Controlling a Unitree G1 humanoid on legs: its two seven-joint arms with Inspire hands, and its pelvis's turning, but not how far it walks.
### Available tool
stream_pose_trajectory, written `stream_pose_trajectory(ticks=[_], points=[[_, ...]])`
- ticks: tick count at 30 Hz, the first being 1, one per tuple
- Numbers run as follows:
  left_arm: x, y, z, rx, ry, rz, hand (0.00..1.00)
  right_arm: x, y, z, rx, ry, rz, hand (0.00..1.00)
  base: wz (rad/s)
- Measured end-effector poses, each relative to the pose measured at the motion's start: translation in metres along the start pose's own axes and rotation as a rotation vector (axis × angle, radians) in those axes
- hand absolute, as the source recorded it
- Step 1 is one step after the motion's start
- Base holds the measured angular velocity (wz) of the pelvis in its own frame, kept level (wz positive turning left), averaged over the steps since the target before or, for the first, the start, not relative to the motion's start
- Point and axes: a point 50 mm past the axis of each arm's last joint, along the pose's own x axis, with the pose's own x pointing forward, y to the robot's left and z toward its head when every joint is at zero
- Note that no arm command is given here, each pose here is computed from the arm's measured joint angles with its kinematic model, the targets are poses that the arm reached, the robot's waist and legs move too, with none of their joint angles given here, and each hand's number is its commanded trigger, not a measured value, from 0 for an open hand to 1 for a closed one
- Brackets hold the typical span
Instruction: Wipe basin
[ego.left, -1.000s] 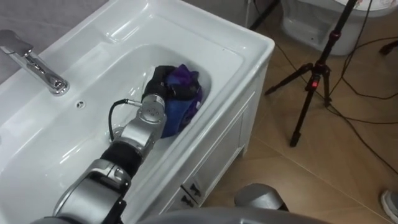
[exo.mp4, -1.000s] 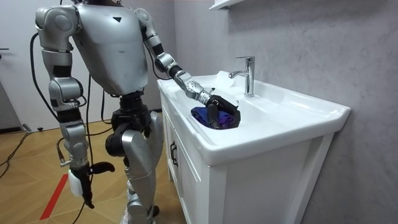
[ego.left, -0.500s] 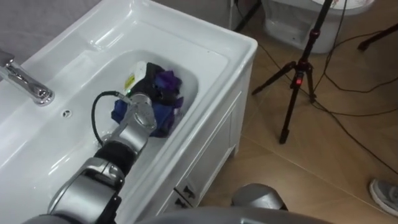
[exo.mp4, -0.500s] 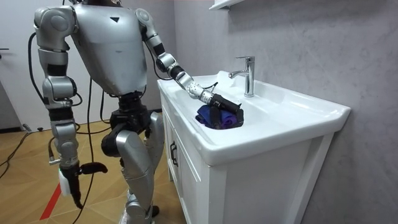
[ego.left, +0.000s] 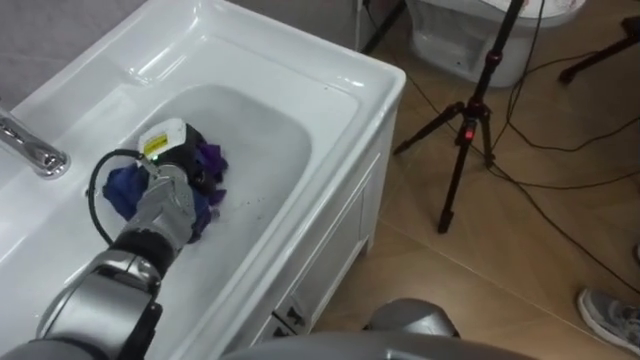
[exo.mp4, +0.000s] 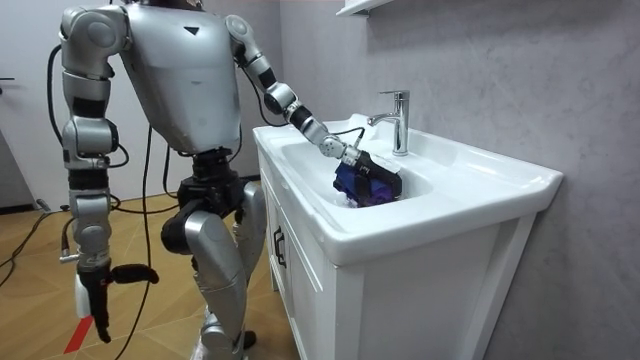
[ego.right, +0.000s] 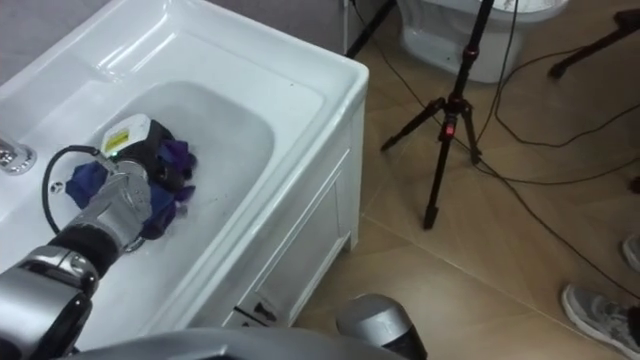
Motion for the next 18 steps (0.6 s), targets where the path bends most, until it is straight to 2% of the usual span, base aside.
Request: stream_pose_trajectory(ticks=[4,9,18], points=[[0.001,0.002,-0.005,0.024,0.012,0.011,1.00,0.000,0.001,0.006,0.013,-0.021,0.001,0.00,0.07],[0.001,0.004,-0.001,0.034,-0.028,0.019,1.00,-0.001,0.005,0.023,0.012,-0.085,0.008,0.00,0.12],[0.002,0.007,0.005,0.081,-0.099,0.054,1.00,-0.001,0.011,0.029,0.051,-0.115,0.014,0.00,0.07]])
